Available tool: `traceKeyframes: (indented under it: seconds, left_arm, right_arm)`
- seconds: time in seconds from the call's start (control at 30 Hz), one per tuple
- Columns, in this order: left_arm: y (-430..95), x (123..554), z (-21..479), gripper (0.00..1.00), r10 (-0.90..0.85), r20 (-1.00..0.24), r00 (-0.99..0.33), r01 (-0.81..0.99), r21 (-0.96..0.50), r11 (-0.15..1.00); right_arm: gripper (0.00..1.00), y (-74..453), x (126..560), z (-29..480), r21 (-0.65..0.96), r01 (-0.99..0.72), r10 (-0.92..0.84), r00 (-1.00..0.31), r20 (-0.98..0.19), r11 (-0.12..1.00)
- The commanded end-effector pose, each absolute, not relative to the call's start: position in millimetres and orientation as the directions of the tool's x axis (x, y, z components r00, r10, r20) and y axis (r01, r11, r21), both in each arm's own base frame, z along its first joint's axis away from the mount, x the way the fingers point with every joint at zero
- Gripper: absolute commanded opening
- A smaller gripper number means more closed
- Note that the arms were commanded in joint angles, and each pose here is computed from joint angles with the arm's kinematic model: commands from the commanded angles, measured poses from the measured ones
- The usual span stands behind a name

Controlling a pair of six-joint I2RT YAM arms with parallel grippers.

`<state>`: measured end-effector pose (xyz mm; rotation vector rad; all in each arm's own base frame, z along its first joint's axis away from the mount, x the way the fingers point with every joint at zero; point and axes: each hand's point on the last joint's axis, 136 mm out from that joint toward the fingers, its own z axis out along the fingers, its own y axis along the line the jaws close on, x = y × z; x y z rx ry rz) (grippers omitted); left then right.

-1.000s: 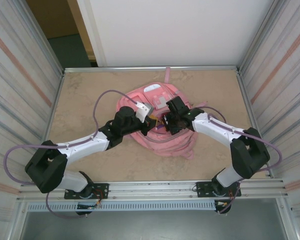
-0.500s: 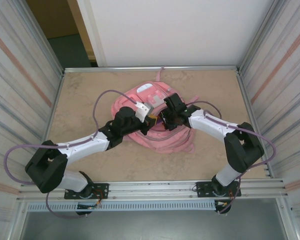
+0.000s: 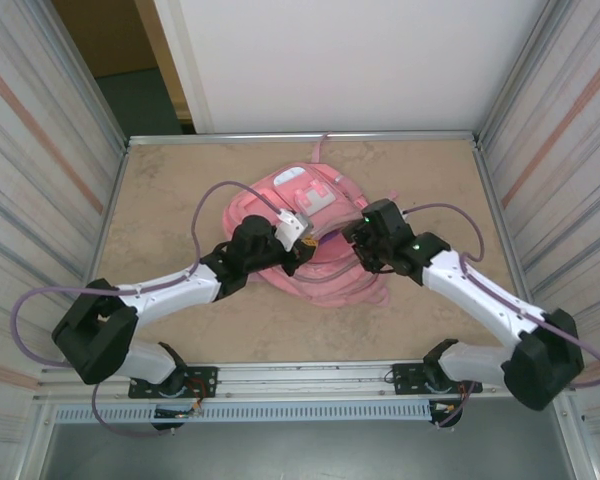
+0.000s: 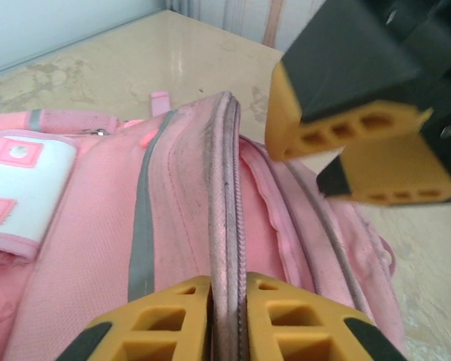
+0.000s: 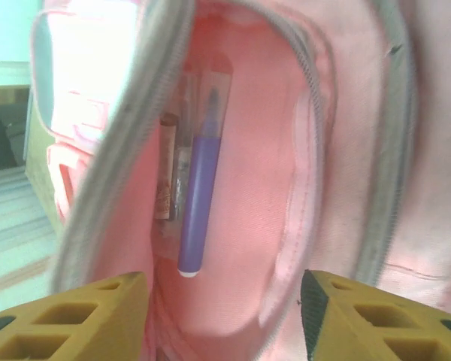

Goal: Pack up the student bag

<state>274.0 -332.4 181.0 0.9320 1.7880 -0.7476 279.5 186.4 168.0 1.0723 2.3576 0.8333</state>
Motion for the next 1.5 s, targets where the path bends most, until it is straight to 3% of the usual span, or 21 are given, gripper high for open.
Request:
traceKeyframes:
  seconds: [0.0, 0.1, 0.2, 0.27, 0.33, 0.4, 0.5, 0.7, 0.93, 1.0, 1.07, 1.17, 1.4, 1.47]
  left_arm:
    - [-341, 256, 176, 0.21, 0.287, -0.928, -0.239, 0.89, -0.091, 0.448]
    - [-335, 246, 183, 0.34, 0.3, -0.888, -0.347, 0.869, -0.184, 0.46]
    - [-329, 232, 201, 0.4, 0.332, -0.867, -0.372, 0.874, -0.206, 0.44]
    - [-317, 235, 207, 0.49, 0.307, -0.844, -0.44, 0.825, -0.244, 0.51]
    - [-294, 251, 197, 0.6, 0.222, -0.762, -0.608, 0.676, -0.351, 0.648]
    - [-272, 266, 177, 0.55, 0.11, -0.635, -0.764, 0.506, -0.485, 0.713]
    - [-260, 272, 151, 0.5, 0.018, -0.481, -0.877, 0.333, -0.579, 0.744]
    - [-266, 269, 131, 0.54, -0.01, -0.411, -0.912, 0.258, -0.592, 0.764]
    - [-255, 278, 106, 0.59, -0.107, -0.368, -0.924, 0.125, -0.552, 0.824]
    - [-253, 282, 101, 0.58, -0.144, -0.361, -0.921, 0.086, -0.551, 0.83]
    - [-253, 286, 96, 0.56, -0.188, -0.347, -0.919, 0.042, -0.559, 0.828]
    - [-249, 293, 89, 0.49, -0.251, -0.343, -0.905, -0.018, -0.558, 0.829]
    - [-229, 297, 105, 0.03, -0.327, -0.42, -0.846, -0.052, -0.546, 0.836]
    - [-223, 293, 106, 0.0, -0.334, -0.426, -0.841, -0.054, -0.548, 0.835]
  right_arm:
    - [0.58, 143, 266, 170, 0.588, 0.506, 0.75, -0.593, -0.295, 0.631]
    - [0.61, 120, 261, 173, 0.564, 0.512, 0.747, -0.571, -0.34, 0.648]
    - [0.65, 113, 264, 173, 0.542, 0.479, 0.711, -0.588, -0.385, 0.69]
    - [0.68, 116, 269, 174, 0.518, 0.44, 0.664, -0.624, -0.412, 0.734]
    - [0.7, 122, 273, 172, 0.499, 0.417, 0.633, -0.651, -0.419, 0.759]
    - [0.72, 131, 279, 166, 0.494, 0.389, 0.604, -0.681, -0.415, 0.778]
    - [0.73, 143, 288, 159, 0.482, 0.341, 0.555, -0.716, -0.422, 0.807]
    - [0.57, 149, 306, 149, 0.407, 0.278, 0.453, -0.778, -0.436, 0.87]
    - [0.54, 169, 320, 132, 0.482, 0.259, 0.454, -0.821, -0.346, 0.837]
    - [0.46, 175, 325, 125, 0.491, 0.255, 0.451, -0.828, -0.334, 0.833]
    - [0.32, 185, 330, 116, 0.506, 0.254, 0.444, -0.844, -0.3, 0.824]
    - [0.19, 204, 337, 106, 0.535, 0.214, 0.405, -0.874, -0.27, 0.817]
    - [0.17, 227, 361, 92, 0.518, 0.129, 0.32, -0.9, -0.297, 0.845]
    - [0.17, 234, 373, 89, 0.538, 0.097, 0.3, -0.904, -0.304, 0.838]
